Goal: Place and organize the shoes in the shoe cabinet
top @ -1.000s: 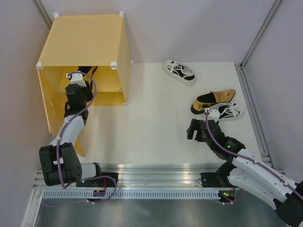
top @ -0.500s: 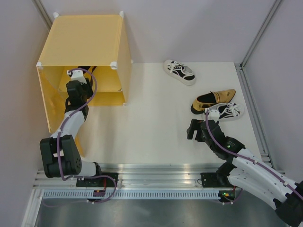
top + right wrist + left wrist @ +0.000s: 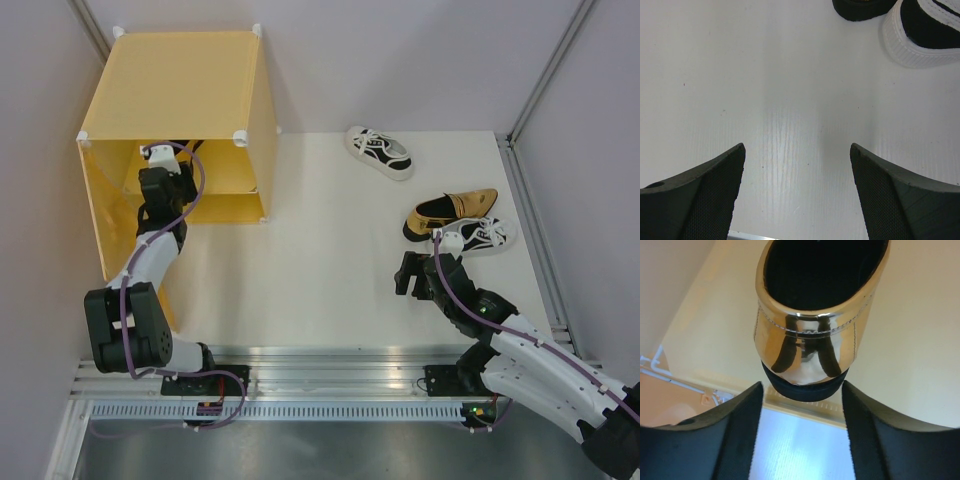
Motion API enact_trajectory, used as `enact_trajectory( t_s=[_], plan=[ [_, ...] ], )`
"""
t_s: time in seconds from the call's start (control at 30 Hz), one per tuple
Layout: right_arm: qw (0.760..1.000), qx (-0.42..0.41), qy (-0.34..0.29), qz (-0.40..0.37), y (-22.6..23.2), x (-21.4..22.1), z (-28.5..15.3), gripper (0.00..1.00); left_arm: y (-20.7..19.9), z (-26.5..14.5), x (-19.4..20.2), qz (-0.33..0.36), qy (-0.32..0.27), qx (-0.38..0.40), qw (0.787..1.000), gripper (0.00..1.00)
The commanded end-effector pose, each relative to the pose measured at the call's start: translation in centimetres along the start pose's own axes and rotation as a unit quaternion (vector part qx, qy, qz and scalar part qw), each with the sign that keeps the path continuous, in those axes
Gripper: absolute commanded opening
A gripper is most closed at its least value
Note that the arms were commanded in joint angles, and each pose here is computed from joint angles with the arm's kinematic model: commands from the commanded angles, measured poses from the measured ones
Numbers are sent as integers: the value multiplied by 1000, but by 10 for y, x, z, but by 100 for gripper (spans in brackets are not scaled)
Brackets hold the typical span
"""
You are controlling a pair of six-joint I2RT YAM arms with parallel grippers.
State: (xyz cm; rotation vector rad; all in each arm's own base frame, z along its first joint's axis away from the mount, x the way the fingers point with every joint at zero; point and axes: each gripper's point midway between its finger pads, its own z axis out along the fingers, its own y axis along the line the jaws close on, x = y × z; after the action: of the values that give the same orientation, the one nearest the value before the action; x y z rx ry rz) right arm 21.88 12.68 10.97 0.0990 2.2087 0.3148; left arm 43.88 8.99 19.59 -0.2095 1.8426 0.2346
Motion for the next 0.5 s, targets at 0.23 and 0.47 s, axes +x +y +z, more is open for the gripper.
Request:
enact_trajectory(
  t_s=[0.23, 0.47],
  plan=[
    [1000, -12, -7, 7, 5, -6, -3, 89, 7, -40, -38, -28, -38, -7, 999, 87],
    [1000, -11, -14, 6, 7, -14, -6, 89, 5, -85, -17, -69, 12, 4, 998, 98]
  ],
)
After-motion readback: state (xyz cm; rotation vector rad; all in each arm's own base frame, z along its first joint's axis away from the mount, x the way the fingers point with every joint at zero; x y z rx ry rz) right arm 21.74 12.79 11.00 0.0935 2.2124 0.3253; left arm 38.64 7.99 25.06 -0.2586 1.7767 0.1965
